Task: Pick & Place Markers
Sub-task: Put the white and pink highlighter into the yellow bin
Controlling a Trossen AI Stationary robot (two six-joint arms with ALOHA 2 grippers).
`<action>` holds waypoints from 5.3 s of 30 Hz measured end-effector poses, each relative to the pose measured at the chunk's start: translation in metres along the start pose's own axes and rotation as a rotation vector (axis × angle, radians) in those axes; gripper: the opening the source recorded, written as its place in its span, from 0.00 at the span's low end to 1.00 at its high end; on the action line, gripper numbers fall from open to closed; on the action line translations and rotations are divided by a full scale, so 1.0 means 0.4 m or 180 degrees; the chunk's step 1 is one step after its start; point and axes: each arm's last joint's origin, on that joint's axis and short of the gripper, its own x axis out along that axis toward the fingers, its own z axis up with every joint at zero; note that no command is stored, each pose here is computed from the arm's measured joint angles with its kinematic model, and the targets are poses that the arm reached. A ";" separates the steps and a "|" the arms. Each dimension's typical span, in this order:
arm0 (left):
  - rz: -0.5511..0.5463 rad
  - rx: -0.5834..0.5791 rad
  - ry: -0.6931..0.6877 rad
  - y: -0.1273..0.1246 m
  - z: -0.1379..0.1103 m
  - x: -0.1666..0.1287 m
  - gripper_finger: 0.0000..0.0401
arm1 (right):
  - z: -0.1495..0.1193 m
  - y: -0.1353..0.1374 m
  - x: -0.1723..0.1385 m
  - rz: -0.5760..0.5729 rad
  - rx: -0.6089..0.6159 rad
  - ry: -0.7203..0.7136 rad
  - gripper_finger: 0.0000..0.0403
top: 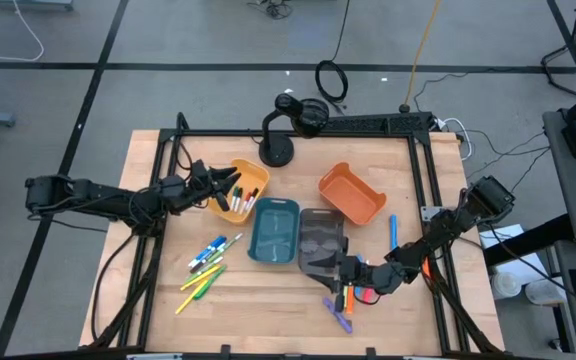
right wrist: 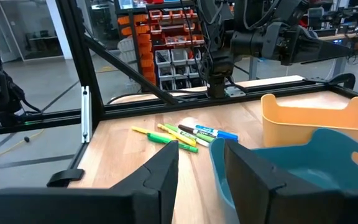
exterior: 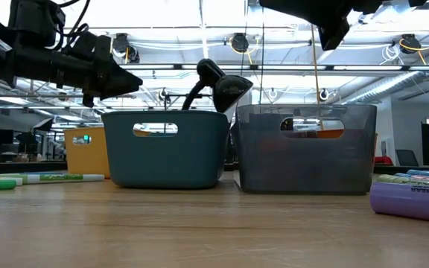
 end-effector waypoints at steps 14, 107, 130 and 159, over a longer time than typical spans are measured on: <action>0.0000 -0.0006 0.0001 0.000 0.000 0.000 0.31 | 0.117 0.167 -0.051 -0.0499 0.0445 0.1103 0.22; -0.0045 -0.0031 0.0027 -0.001 -0.001 0.000 0.31 | -0.041 0.018 -0.203 -0.1429 0.0240 0.0699 0.05; -0.2349 0.1017 0.0140 -0.328 -0.023 -0.030 0.31 | 0.061 -0.008 0.065 -0.0289 -0.0774 0.0243 0.05; -0.2380 0.1013 -0.0015 -0.539 -0.018 0.137 0.25 | 0.076 -0.009 0.074 -0.0186 -0.1013 0.0080 0.05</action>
